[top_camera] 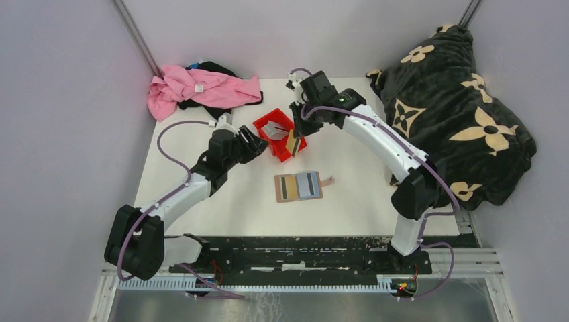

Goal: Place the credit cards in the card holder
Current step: Pick up the credit card from the storage box.

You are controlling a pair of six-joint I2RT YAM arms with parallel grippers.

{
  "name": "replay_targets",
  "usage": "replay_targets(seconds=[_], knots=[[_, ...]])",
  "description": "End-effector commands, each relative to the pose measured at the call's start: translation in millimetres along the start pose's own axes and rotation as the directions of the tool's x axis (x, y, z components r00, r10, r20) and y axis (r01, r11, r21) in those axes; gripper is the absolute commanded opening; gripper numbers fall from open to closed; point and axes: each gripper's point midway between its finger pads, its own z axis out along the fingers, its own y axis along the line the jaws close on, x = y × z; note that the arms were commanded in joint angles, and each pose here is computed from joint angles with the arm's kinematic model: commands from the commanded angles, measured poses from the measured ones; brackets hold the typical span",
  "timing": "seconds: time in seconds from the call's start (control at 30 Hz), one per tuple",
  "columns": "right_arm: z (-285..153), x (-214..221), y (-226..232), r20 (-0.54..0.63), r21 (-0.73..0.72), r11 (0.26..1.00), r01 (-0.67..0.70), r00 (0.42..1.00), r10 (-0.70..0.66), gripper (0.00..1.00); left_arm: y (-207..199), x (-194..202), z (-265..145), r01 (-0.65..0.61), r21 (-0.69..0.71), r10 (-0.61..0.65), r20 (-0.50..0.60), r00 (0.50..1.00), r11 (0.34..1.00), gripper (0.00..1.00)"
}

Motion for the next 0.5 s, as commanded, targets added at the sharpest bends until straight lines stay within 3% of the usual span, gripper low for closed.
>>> replay_targets(seconds=[0.0,0.17,0.47], knots=[[-42.0,19.0,24.7,-0.017,-0.192,0.979,-0.066,0.998,0.064,0.01,-54.4,19.3,-29.6,-0.07,0.358,0.097,-0.059,0.994,0.931,0.61],[-57.3,49.8,44.3,-0.093,-0.35,0.925,-0.147,0.988,0.122,0.01,-79.4,47.2,-63.2,-0.039,0.57,0.14,-0.135,0.981,0.821,0.62],[-57.8,82.0,66.6,-0.202,-0.513,0.811,-0.281,0.958,0.204,0.01,-87.1,71.1,-82.9,0.001,0.659,0.205,-0.235,0.95,0.752,0.62]])
